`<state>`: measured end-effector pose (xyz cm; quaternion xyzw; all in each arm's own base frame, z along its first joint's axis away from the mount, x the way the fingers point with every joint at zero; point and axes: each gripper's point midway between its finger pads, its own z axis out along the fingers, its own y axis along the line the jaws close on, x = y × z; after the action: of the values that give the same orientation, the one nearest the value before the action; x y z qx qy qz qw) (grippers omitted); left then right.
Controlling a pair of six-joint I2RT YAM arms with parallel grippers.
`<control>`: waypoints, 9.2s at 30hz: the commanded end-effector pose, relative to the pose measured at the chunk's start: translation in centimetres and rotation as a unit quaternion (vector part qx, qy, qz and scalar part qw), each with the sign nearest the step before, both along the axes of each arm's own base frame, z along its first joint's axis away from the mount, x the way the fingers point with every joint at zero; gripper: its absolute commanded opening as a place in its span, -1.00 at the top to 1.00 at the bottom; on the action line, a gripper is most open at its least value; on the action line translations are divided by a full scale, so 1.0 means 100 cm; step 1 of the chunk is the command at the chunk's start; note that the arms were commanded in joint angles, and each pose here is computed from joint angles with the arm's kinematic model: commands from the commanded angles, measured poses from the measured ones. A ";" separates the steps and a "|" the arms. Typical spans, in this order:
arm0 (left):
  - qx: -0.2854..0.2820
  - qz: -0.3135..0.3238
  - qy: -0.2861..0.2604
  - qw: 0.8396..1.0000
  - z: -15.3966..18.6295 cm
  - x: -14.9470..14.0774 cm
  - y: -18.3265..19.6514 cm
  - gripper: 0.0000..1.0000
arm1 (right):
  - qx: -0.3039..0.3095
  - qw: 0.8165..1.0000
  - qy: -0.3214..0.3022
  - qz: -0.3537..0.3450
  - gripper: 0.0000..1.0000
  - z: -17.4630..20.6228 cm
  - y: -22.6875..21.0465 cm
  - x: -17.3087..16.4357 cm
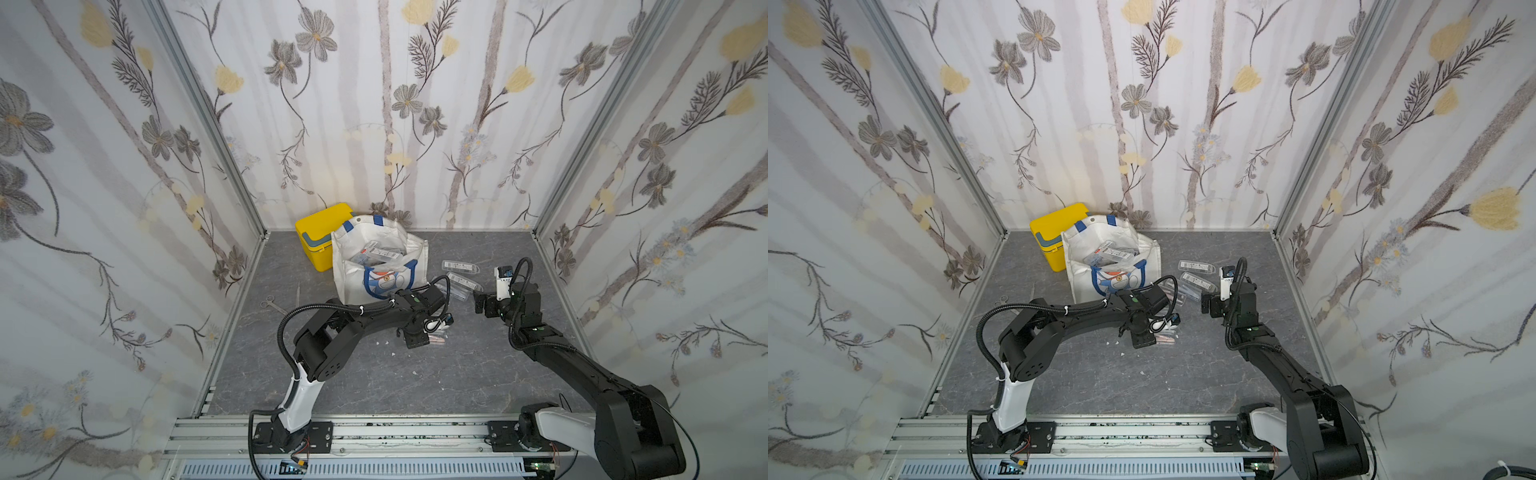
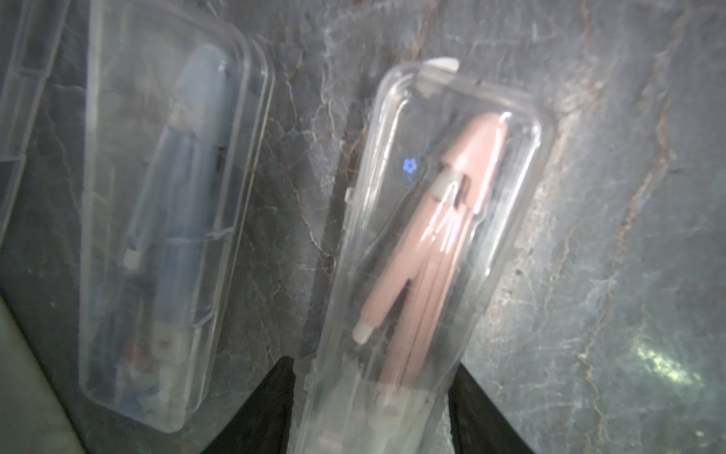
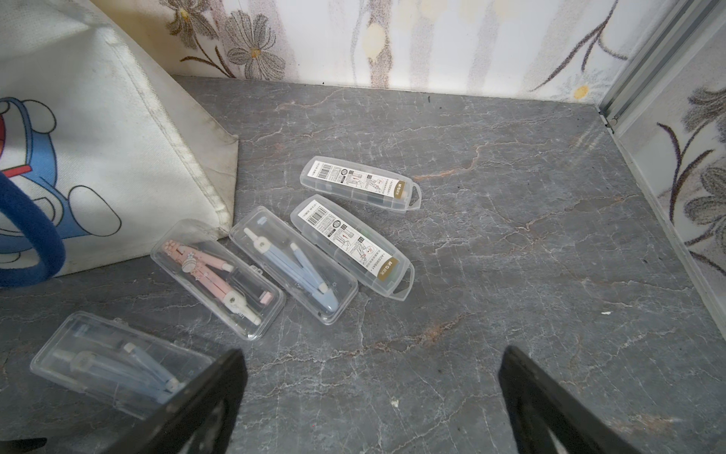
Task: Put the compass set into the canvas bag
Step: Pick up the compass set at the center of the board, then place the compass set in the canvas bag, then pick up the compass set at the center of the board, then place the compass set in the canvas bag.
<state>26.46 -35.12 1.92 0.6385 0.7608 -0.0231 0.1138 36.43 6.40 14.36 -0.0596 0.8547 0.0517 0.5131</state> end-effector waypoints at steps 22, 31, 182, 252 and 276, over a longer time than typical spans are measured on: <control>-0.007 0.015 -0.011 1.000 0.004 0.000 0.005 0.15 | 0.017 1.000 -0.018 -0.012 -0.99 0.007 -0.005 0.001; -0.024 0.020 -0.026 0.999 0.011 0.004 0.003 0.21 | 0.019 1.000 -0.017 -0.016 -0.99 0.006 -0.007 0.001; -0.503 0.517 -0.188 0.667 0.256 0.035 0.208 -1.00 | -0.284 0.791 0.124 0.527 -0.90 -0.098 0.196 -0.010; -0.515 0.512 -0.233 0.647 0.261 0.022 0.229 -1.00 | -0.202 0.722 -0.189 0.634 0.10 0.088 0.265 -0.057; -0.514 0.526 -0.222 0.640 0.251 0.014 0.235 -1.00 | -0.253 0.733 -0.317 0.546 0.10 0.127 0.331 0.090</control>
<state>27.81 -12.07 26.98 -0.0319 0.7882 -0.2081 0.5783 44.31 38.93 26.00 -0.6677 0.4563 0.0902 0.5812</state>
